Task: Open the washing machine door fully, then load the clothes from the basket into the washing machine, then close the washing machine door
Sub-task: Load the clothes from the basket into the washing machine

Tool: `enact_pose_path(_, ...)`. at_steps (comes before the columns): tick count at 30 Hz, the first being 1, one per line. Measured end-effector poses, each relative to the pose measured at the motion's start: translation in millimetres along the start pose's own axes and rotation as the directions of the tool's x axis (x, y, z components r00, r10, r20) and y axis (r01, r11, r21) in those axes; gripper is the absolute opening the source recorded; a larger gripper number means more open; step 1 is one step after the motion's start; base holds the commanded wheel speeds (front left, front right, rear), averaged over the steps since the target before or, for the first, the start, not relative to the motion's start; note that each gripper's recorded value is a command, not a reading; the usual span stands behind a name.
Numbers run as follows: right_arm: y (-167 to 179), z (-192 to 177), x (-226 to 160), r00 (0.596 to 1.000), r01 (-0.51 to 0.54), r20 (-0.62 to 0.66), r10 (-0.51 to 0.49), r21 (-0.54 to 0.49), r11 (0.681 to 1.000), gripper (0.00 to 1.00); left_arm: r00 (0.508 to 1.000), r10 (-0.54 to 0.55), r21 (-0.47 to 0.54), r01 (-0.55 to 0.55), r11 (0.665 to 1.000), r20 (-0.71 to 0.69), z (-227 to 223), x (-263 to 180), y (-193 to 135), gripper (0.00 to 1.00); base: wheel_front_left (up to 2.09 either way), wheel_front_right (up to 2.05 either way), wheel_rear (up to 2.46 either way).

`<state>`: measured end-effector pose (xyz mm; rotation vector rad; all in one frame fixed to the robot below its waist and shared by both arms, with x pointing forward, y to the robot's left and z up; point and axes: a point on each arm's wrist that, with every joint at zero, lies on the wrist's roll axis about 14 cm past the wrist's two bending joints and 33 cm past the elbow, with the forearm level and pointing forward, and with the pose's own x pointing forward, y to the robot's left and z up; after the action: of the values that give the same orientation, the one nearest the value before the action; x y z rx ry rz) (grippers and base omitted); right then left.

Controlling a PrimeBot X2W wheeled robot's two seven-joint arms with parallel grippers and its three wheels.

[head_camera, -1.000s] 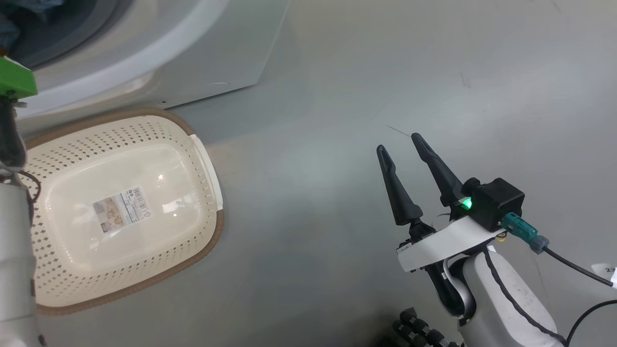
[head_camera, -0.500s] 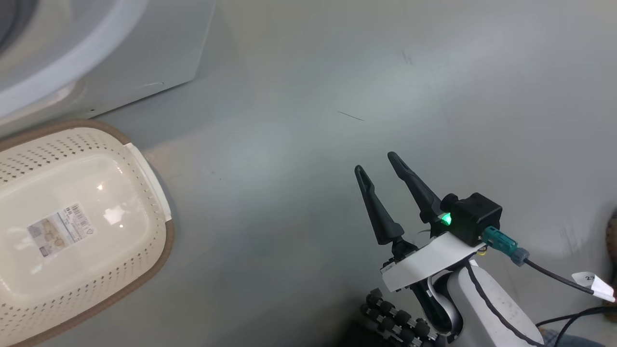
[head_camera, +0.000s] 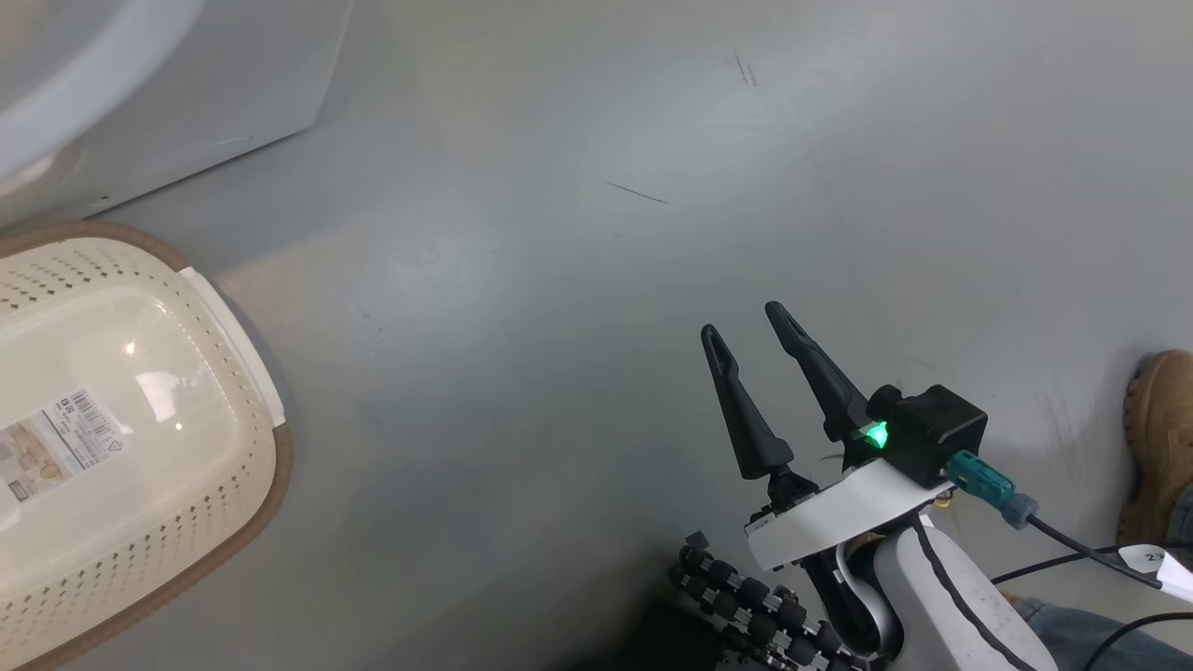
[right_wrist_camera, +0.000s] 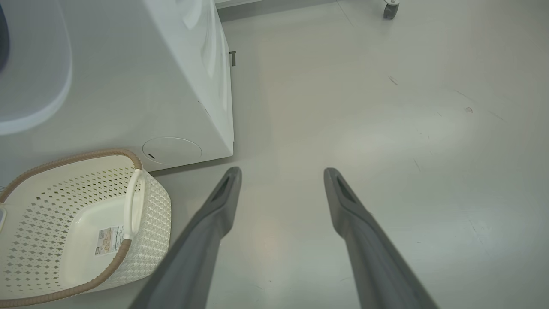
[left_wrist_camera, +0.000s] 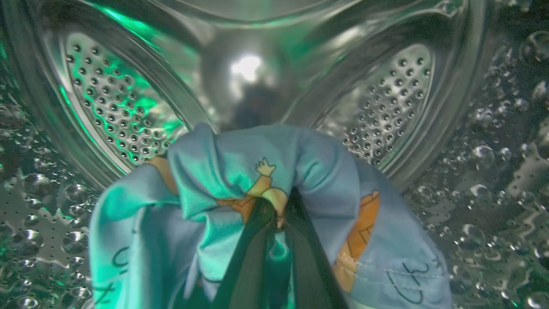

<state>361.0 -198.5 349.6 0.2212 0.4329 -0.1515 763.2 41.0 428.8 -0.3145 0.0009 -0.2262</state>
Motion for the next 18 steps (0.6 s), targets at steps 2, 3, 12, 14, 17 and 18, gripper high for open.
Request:
enact_pose_path(2,0.3,-0.7,1.2,1.0,-0.001,-0.002,0.001,0.0,1.0,1.0,0.999,0.021,-0.012,-0.021,1.0,0.027,5.6,3.9,5.3,0.0,0.0,0.0,0.0)
enact_pose_path(3,0.5,-1.2,1.7,1.0,-0.001,-0.003,0.001,0.0,1.0,1.0,0.999,0.03,-0.016,-0.029,0.999,0.036,7.4,5.5,7.8,0.0,0.0,0.0,0.0)
enact_pose_path(12,2.3,-4.6,3.4,1.0,-0.006,-0.013,0.006,0.002,1.0,1.0,0.998,0.06,0.133,-0.06,0.989,-0.002,-7.9,7.3,27.5,0.27,0.0,0.0,0.0)
enact_pose_path(14,2.3,-5.2,3.3,1.0,-0.006,-0.015,0.006,0.002,1.0,1.0,0.997,0.063,0.19,-0.054,0.98,-0.041,-18.6,5.5,29.6,0.4,0.0,0.0,0.0)
enact_pose_path(17,2.4,-4.9,2.5,1.0,-0.007,-0.014,0.007,0.003,1.0,1.0,0.991,0.081,0.212,-0.056,0.976,-0.11,-35.9,0.1,35.6,0.64,0.0,0.0,0.0)
enact_pose_path(18,2.5,-4.5,2.2,1.0,-0.007,-0.013,0.007,0.003,1.0,1.0,0.989,0.086,0.215,-0.058,0.975,-0.123,-38.7,-1.2,36.7,0.92,0.0,0.0,0.0)
